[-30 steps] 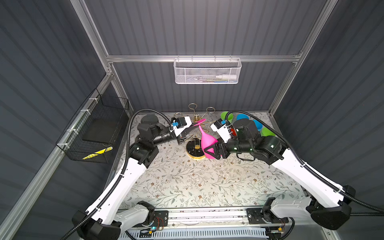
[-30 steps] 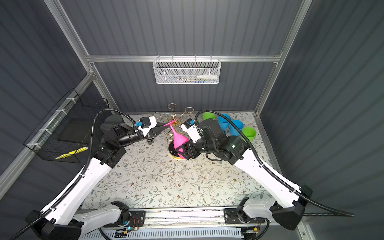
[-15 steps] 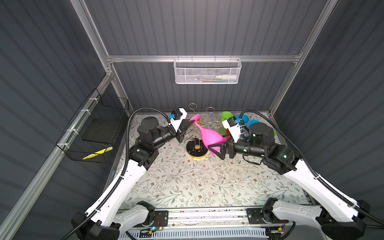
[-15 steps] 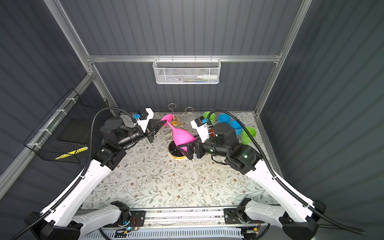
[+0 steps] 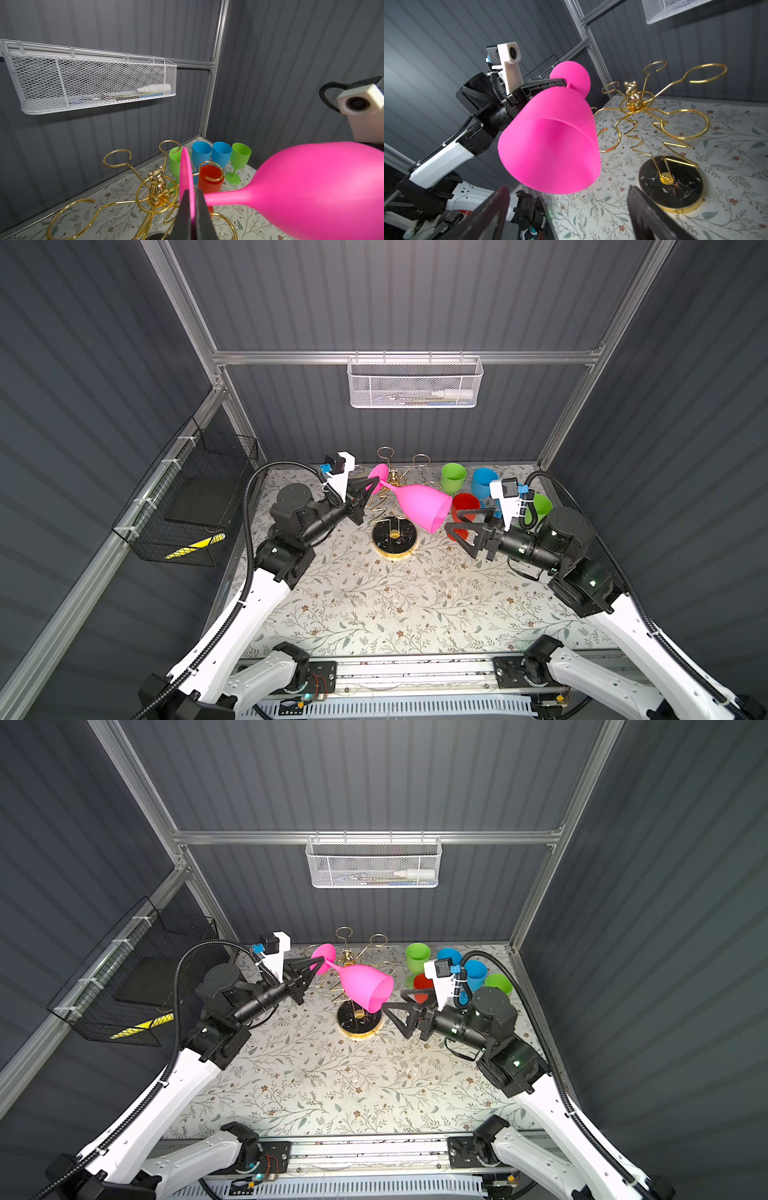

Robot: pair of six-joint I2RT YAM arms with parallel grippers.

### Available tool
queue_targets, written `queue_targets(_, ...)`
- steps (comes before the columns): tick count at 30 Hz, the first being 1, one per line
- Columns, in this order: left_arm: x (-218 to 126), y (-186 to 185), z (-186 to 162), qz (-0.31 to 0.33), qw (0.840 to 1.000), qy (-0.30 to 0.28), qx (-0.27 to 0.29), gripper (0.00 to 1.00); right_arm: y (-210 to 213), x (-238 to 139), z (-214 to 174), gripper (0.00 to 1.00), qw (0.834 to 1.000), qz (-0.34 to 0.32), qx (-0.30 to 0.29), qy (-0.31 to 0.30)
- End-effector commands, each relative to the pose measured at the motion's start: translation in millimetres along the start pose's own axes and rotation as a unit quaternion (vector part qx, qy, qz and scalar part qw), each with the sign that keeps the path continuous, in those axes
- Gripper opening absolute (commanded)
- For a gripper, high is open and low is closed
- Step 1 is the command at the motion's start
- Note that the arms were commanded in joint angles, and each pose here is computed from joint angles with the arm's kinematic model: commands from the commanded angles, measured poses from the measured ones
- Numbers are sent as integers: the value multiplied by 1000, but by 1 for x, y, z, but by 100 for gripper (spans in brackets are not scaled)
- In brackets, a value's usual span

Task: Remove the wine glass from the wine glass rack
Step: 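Lower the magenta glass with both grippers, tilting it bowl-down over the table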

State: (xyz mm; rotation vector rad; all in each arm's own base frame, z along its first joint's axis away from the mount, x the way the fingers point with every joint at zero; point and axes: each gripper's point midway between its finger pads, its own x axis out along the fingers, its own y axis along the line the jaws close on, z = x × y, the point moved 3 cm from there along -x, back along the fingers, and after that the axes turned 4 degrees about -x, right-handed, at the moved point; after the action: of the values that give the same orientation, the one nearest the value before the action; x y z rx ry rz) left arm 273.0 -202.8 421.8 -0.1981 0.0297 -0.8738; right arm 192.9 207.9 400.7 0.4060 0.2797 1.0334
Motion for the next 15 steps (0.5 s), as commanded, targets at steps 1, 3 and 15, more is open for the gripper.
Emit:
queue_targets(1,-5,-5,11,-2,1000,-23,-5,0,0,0,11,76,1000,-4,-13,-26)
queue_targets(3,-6,-5,12,-2,1000,-24,-5,0,-1,3,14,70,1000,-5,-14,-26)
queue_targets(15,-8,-6,10,-2,1000,-22,-5,0,-5,35,13,35,1000,-4,-15,-3)
